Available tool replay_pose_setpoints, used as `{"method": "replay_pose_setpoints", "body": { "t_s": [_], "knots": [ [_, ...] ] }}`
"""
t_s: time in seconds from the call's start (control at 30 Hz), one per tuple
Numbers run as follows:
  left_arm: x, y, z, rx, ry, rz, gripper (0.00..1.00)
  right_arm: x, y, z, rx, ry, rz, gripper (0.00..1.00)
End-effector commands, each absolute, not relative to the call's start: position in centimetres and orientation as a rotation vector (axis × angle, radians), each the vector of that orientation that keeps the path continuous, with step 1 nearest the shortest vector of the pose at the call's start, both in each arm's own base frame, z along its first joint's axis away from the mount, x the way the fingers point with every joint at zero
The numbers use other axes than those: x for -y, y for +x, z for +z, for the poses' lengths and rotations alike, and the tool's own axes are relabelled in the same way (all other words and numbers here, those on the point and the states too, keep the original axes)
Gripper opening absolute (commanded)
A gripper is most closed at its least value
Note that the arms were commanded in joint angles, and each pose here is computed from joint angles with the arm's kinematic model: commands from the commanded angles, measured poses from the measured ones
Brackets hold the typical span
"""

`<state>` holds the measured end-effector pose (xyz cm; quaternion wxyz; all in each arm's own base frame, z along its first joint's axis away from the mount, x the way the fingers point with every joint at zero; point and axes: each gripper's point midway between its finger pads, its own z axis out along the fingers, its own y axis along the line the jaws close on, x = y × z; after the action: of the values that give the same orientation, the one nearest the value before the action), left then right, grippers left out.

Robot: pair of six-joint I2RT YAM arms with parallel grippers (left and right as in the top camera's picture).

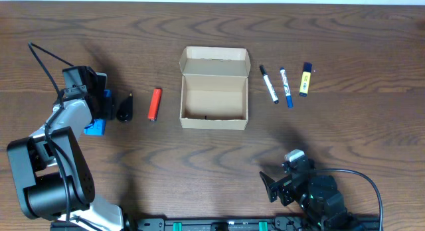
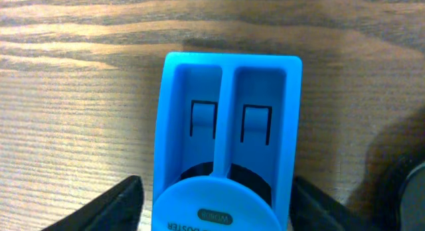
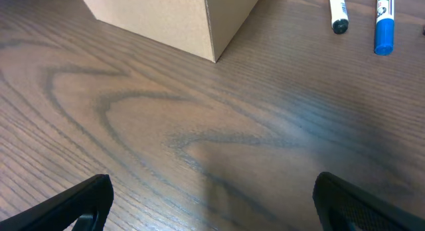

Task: Pack container
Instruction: 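Reach the left gripper down to the blue plastic holder and grasp it, then lift the blue holder with the left gripper and carry it over the box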

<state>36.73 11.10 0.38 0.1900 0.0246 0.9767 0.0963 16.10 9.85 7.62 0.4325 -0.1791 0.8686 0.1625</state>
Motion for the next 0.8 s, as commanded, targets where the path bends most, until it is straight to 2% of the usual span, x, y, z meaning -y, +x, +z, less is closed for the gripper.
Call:
{"method": "replay_pose_setpoints", "body": {
  "t_s": [0.0, 0.2, 0.47, 0.6, 0.77],
  "knots": [
    [-11.1, 36.2, -0.9, -2.786, 0.055, 0.257, 0.66, -9.8, 16.1, 7.3, -2.169, -0.442, 0.403, 0.99],
    [-11.1, 36.2, -0.8, -2.783, 0.016, 0.255, 0.55, -9.8, 16.1, 7.3, -2.169, -0.442, 0.403, 0.99],
    [-11.4, 37.4, 0.7, -2.736, -0.093, 0.245, 0.46, -9.8, 16.1, 7.3, -2.169, -0.442, 0.403, 0.99],
    [-11.4, 38.9, 4.3, -2.65, -0.098, 0.258, 0.42, -9.8, 16.1, 7.3, -2.169, -0.442, 0.403, 0.99],
    [-10.1, 40.9, 11.4, -2.502, -0.047, 0.27, 0.33, -9.8, 16.1, 7.3, -2.169, -0.442, 0.403, 0.99]
  ]
}}
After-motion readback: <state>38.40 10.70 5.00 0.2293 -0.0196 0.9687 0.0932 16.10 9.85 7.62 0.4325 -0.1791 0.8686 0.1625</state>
